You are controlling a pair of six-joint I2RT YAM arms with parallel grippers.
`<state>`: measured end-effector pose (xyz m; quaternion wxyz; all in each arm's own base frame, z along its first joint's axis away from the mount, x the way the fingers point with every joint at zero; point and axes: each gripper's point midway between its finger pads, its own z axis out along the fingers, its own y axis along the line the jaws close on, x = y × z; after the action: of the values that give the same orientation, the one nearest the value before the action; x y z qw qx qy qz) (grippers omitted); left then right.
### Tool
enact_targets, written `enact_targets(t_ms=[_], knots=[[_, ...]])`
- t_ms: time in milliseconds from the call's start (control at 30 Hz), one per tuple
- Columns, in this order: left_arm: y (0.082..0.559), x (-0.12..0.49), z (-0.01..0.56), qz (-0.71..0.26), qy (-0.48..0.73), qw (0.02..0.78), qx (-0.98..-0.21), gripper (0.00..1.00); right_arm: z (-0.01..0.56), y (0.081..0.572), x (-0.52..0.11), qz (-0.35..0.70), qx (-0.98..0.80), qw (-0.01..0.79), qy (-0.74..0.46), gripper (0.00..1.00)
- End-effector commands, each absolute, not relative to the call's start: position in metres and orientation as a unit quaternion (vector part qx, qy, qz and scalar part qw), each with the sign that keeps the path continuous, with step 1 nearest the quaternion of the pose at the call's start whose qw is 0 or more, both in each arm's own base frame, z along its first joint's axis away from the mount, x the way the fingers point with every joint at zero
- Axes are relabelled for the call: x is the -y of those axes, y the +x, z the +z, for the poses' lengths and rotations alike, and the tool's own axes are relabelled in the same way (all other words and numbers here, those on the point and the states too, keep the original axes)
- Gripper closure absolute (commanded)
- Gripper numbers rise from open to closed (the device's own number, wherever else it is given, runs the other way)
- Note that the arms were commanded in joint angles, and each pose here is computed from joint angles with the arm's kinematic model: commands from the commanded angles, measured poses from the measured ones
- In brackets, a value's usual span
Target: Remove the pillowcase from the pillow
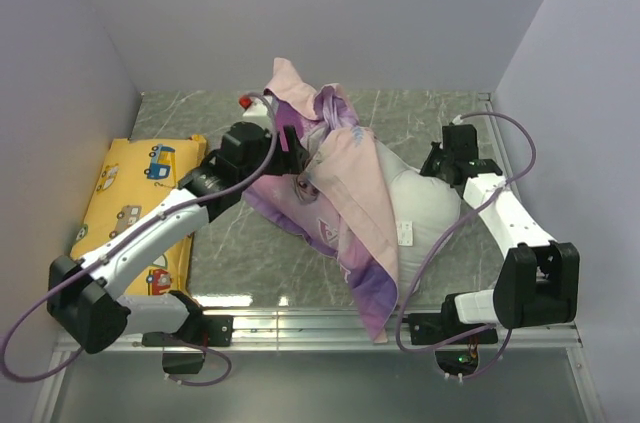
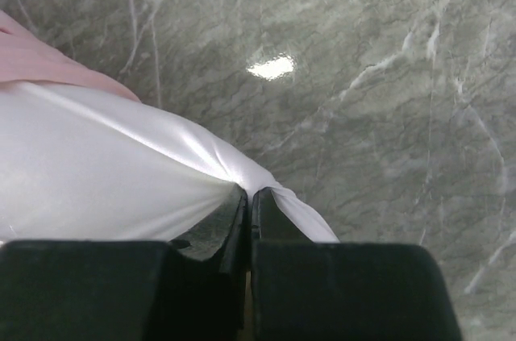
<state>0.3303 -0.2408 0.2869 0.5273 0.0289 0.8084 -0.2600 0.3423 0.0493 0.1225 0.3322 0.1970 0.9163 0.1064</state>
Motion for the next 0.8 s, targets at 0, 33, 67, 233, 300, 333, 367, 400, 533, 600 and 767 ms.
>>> enact_targets(t_ms=[0, 33, 67, 233, 300, 333, 367, 400, 533, 600, 767], knots=[[0.327, 0.254, 0.237, -0.265, 0.030, 0.485, -0.833, 0.21, 0.168, 0.362, -0.043, 0.099, -0.894, 0.395, 0.186, 0.93], [0.323, 0.259, 0.227, -0.268, 0.036, 0.475, -0.838, 0.21, 0.177, 0.365, -0.044, 0.101, -0.891, 0.403, 0.182, 0.89], [0.324, 0.266, 0.222, -0.272, 0.041, 0.471, -0.838, 0.19, 0.180, 0.363, -0.049, 0.102, -0.894, 0.401, 0.174, 0.76], [0.328, 0.281, 0.207, -0.274, 0.034, 0.462, -0.843, 0.23, 0.226, 0.353, -0.056, 0.082, -0.877, 0.448, 0.155, 0.43], [0.333, 0.276, 0.200, -0.254, 0.021, 0.457, -0.852, 0.54, 0.245, 0.342, -0.059, 0.075, -0.868, 0.469, 0.148, 0.35], [0.337, 0.273, 0.202, -0.245, 0.008, 0.462, -0.852, 0.67, 0.255, 0.338, -0.062, 0.079, -0.862, 0.479, 0.145, 0.34], [0.340, 0.270, 0.201, -0.236, 0.000, 0.465, -0.854, 0.87, 0.259, 0.331, -0.065, 0.080, -0.862, 0.480, 0.140, 0.32], [0.341, 0.268, 0.200, -0.229, -0.007, 0.466, -0.855, 0.93, 0.271, 0.322, -0.073, 0.090, -0.856, 0.492, 0.128, 0.31], [0.346, 0.264, 0.214, -0.227, -0.020, 0.480, -0.847, 1.00, 0.274, 0.289, -0.097, 0.126, -0.852, 0.498, 0.104, 0.27], [0.349, 0.265, 0.218, -0.226, -0.022, 0.482, -0.846, 1.00, 0.268, 0.274, -0.102, 0.132, -0.848, 0.502, 0.103, 0.26], [0.360, 0.252, 0.232, -0.205, -0.036, 0.494, -0.844, 0.99, 0.198, 0.259, -0.094, 0.109, -0.866, 0.471, 0.128, 0.22]])
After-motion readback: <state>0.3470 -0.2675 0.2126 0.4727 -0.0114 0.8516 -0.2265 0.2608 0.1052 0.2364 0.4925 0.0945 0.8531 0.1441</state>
